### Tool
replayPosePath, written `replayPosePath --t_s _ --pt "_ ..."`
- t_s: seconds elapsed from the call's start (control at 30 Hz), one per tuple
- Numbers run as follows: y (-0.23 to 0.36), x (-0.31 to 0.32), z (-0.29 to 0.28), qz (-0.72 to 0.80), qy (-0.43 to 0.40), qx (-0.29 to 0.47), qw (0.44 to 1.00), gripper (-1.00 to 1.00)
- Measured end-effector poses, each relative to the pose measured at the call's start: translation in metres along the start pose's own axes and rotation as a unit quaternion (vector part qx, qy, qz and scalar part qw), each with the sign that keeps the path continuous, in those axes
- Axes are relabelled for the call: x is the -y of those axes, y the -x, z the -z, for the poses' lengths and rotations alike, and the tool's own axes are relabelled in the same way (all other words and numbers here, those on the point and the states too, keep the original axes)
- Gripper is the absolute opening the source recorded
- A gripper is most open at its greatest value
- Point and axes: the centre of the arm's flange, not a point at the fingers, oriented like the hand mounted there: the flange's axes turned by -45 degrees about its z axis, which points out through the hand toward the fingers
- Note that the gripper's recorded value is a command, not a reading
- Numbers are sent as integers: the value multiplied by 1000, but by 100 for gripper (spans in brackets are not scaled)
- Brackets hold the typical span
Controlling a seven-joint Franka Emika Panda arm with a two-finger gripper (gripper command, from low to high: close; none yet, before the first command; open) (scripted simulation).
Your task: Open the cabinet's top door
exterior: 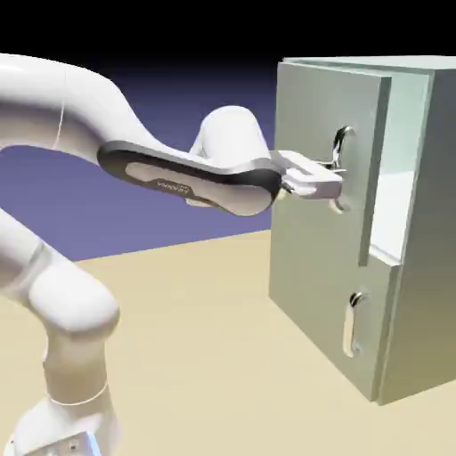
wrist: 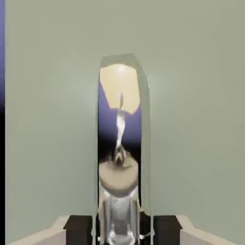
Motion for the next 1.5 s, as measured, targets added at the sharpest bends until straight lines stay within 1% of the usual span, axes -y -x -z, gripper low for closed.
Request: replayPosePath --t_s 0.43,0.7,1.17,1.5 --pt "0 -38 82 0 -101 0 995 -100" --pt "0 -64 121 -1 -153 0 988 -100" --pt "1 -87 150 1 -192 0 981 -100" --pt "0 -123 186 2 -249 0 969 -100"
